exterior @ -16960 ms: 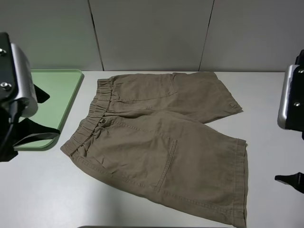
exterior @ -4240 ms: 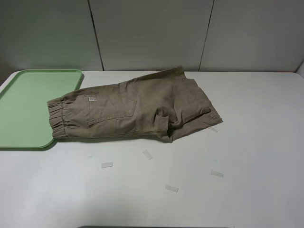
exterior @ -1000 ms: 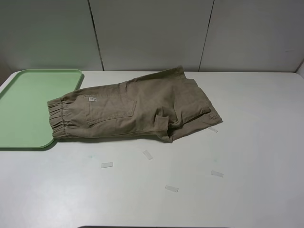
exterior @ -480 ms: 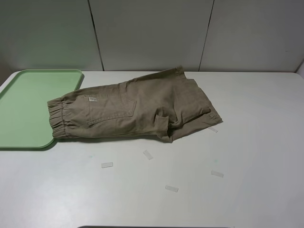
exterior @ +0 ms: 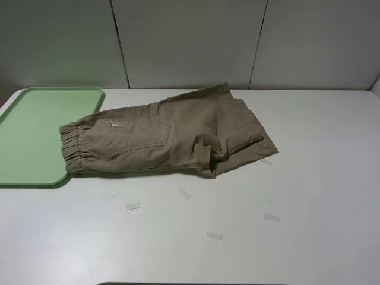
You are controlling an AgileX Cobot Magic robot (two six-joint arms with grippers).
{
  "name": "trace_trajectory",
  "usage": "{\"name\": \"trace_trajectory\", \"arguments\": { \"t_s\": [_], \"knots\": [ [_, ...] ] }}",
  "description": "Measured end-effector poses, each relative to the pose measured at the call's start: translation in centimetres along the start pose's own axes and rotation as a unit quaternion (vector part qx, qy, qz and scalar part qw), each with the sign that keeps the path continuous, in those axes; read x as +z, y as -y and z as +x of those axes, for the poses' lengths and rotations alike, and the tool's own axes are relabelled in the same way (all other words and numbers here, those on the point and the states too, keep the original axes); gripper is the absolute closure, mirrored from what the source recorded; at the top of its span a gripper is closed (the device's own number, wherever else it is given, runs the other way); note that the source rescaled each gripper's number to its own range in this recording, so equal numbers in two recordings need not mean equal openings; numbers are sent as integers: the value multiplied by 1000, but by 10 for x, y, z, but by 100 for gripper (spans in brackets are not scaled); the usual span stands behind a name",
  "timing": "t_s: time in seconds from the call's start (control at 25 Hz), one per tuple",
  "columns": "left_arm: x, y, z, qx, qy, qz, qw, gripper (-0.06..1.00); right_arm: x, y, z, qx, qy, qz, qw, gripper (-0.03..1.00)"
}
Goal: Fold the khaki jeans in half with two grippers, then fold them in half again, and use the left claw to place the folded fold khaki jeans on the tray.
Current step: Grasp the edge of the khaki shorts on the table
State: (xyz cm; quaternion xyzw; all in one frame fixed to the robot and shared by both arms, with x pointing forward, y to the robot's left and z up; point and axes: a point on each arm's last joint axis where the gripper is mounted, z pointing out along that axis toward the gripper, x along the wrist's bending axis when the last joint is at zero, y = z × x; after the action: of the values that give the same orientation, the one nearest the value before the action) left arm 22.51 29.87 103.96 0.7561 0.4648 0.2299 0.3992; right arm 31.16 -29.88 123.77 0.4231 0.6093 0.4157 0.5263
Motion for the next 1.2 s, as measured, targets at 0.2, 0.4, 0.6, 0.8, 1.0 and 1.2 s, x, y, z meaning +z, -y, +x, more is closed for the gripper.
{"name": "trace_trajectory", "arguments": {
  "t_s": [0.2,0.4,0.6,0.8,1.0,1.2],
  "knots": [
    [0,0,0,0,0,0,1000,9,43,4,13,-5,-16,61,998,-3],
    [0,0,0,0,0,0,1000,9,73,10,23,-4,-26,104,994,-3],
    [0,0,0,0,0,0,1000,9,110,22,36,-17,-39,159,986,-3],
    [0,0,0,0,0,0,1000,9,142,34,49,-29,-54,190,980,-3],
    [0,0,0,0,0,0,1000,9,163,35,58,-25,-66,169,983,-3],
    [0,0,0,0,0,0,1000,9,194,47,74,19,-83,176,981,-3]
  ]
}}
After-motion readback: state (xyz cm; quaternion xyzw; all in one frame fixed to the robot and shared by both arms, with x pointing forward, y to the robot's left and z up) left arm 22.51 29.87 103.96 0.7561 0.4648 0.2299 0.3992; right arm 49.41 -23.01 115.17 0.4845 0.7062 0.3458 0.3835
